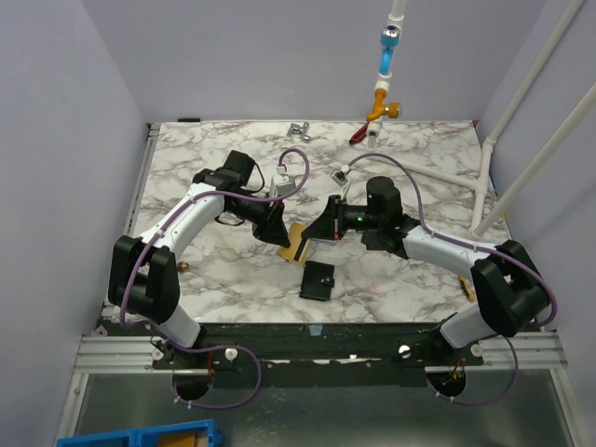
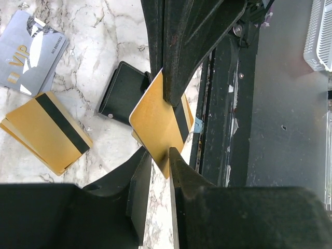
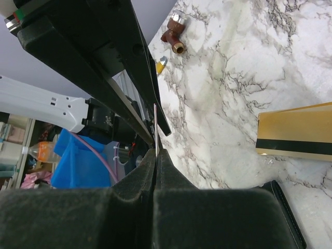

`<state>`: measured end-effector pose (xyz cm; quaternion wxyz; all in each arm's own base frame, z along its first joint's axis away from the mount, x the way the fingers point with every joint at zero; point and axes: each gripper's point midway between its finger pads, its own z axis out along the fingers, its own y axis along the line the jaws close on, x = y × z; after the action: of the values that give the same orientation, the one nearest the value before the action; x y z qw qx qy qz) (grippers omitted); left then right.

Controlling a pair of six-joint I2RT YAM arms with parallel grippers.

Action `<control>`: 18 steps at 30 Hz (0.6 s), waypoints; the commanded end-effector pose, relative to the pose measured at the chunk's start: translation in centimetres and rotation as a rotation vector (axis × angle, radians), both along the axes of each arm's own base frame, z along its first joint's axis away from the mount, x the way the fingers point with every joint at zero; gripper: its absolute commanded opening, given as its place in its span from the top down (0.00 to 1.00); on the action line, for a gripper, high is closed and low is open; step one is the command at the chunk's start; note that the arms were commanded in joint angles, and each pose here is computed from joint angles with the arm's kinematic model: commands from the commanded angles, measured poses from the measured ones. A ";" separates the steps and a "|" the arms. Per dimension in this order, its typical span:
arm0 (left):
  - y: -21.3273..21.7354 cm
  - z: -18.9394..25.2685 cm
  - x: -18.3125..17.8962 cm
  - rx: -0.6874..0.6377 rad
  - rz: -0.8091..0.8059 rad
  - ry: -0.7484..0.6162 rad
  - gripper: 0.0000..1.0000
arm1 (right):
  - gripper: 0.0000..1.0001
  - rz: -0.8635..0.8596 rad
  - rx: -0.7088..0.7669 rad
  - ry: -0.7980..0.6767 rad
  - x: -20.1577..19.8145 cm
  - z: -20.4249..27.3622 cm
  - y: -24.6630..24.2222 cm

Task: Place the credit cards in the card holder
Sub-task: Pick up the credit card from the center of the board.

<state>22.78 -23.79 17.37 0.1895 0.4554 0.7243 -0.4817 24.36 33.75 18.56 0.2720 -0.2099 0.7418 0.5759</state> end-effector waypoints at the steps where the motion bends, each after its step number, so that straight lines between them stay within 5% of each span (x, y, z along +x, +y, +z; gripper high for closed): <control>1: -1.0 1.9 -1.1 -0.107 -0.048 0.028 0.76 | 0.99 0.000 0.025 -0.028 0.3 1.1 0.4; 8: -1.2 2.1 -0.8 -0.107 -0.045 0.032 0.82 | 0.99 0.024 0.028 -0.012 -0.2 0.8 0.4; 14: -1.1 2.2 0.0 -0.086 -0.057 0.017 1.00 | 0.97 0.085 0.021 0.027 -1.5 0.1 0.3; 18: -1.1 2.5 0.4 -0.081 -0.063 0.014 1.00 | 0.96 0.091 0.020 0.037 -1.9 -0.2 0.1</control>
<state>22.72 -23.76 17.68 0.1608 0.4439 0.7309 -0.4928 23.73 33.73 18.98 0.2617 -0.2230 0.7316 0.5887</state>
